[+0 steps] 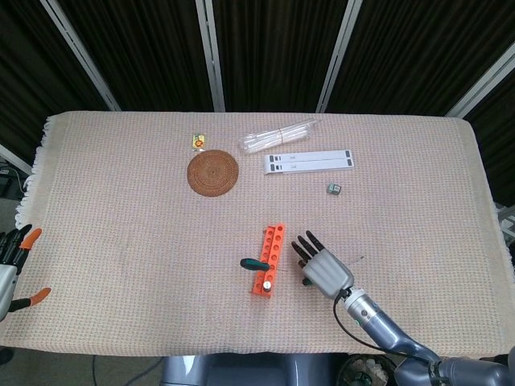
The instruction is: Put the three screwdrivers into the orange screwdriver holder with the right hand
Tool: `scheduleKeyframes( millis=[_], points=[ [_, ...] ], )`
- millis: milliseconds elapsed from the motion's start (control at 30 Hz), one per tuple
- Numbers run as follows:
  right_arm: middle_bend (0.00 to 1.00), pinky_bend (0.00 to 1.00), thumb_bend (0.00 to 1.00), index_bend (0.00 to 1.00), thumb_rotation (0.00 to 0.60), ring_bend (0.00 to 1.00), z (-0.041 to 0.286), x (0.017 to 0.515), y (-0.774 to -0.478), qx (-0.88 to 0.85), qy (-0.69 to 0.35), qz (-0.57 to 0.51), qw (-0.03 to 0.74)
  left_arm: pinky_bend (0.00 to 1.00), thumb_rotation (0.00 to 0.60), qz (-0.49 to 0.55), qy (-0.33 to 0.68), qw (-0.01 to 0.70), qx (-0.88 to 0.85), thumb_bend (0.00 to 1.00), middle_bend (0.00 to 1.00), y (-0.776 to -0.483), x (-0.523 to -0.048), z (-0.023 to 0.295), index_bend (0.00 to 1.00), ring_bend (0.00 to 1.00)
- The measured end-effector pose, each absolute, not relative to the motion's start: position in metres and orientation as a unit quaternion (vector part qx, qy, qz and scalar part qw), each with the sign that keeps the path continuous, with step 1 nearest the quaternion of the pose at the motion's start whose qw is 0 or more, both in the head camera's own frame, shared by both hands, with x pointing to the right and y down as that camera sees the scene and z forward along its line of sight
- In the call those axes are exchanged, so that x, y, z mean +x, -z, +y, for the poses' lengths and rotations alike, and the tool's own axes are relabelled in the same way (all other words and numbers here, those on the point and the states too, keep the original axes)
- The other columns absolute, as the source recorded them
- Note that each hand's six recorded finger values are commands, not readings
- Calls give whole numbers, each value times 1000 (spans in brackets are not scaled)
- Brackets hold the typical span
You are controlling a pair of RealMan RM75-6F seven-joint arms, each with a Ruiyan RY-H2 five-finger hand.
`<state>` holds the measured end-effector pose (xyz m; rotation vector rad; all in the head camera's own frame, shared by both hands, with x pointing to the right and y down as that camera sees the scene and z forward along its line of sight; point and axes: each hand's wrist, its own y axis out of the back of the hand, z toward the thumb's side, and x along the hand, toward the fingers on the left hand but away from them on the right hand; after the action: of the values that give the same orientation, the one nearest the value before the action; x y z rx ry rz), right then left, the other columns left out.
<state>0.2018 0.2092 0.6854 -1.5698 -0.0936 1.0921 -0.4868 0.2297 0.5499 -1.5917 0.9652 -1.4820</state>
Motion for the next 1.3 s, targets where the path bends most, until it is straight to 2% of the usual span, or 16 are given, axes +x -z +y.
scheduleKeyframes(
  millis=[1033, 1300],
  points=[
    [125, 0, 84, 562, 600, 0, 222, 193, -699, -679, -479, -28, 555, 0, 600, 377, 582, 365, -621, 81, 0, -553, -491, 232, 0, 0],
    [152, 0, 204, 602, 600, 0, 221, 194, -697, -690, -481, -42, 540, 0, 600, 378, 581, 365, -621, 83, 0, -552, -491, 232, 0, 0]
  ],
)
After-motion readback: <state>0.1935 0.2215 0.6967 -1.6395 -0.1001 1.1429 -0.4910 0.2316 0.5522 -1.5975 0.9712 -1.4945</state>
